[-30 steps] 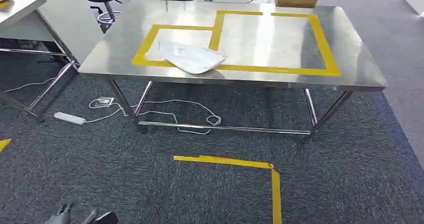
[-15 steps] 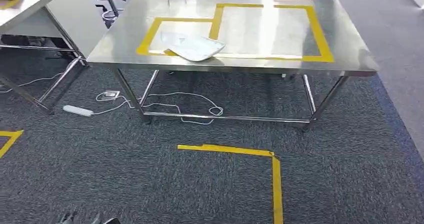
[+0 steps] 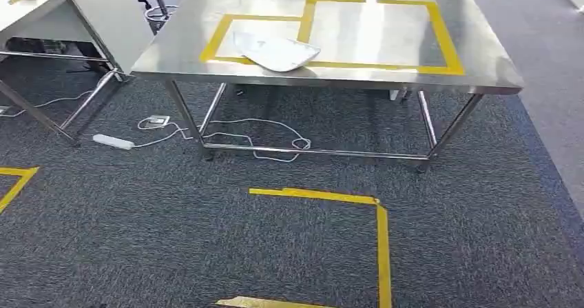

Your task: Take the parts from the cabinet and place them on the table.

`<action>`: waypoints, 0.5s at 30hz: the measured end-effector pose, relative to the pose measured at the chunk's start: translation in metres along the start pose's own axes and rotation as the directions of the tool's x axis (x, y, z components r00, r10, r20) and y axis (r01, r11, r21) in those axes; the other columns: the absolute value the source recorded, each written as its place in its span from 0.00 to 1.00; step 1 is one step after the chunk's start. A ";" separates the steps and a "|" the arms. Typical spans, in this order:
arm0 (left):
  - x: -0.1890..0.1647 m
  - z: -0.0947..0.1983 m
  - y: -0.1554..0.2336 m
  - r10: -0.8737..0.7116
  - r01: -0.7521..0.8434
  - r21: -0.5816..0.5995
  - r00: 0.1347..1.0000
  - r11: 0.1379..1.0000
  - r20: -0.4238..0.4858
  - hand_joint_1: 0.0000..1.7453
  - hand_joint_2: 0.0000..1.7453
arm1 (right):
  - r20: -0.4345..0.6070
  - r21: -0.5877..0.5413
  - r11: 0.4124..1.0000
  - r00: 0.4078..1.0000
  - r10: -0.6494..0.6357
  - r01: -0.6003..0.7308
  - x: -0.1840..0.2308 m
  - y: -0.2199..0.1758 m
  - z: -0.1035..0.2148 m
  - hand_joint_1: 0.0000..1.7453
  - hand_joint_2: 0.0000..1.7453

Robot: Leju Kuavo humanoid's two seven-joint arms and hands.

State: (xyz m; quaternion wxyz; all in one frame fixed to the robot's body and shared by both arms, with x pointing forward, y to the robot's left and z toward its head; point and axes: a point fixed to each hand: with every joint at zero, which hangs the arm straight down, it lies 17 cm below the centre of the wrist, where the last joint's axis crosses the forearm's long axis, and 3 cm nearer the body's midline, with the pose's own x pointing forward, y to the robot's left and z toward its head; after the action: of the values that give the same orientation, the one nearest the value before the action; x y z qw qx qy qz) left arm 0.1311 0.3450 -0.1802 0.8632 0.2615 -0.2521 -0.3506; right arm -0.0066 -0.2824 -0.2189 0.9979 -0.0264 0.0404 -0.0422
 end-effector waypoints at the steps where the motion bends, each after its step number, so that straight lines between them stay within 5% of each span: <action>1: 0.001 0.000 -0.001 0.000 0.000 -0.002 1.000 1.000 0.003 0.00 0.00 | -0.001 0.001 1.000 1.000 0.003 -0.003 0.000 0.000 0.000 0.00 0.00; 15: 0.008 0.002 -0.009 0.009 -0.008 -0.024 1.000 1.000 0.025 0.00 0.00 | 0.002 -0.005 1.000 1.000 0.009 -0.009 0.001 -0.010 0.000 0.00 0.00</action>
State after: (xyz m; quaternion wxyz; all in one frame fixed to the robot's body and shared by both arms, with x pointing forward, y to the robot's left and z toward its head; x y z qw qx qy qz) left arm 0.1304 0.3329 -0.1820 0.8646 0.2459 -0.2597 -0.3530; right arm -0.0060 -0.2921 -0.2181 0.9981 -0.0286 0.0397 -0.0376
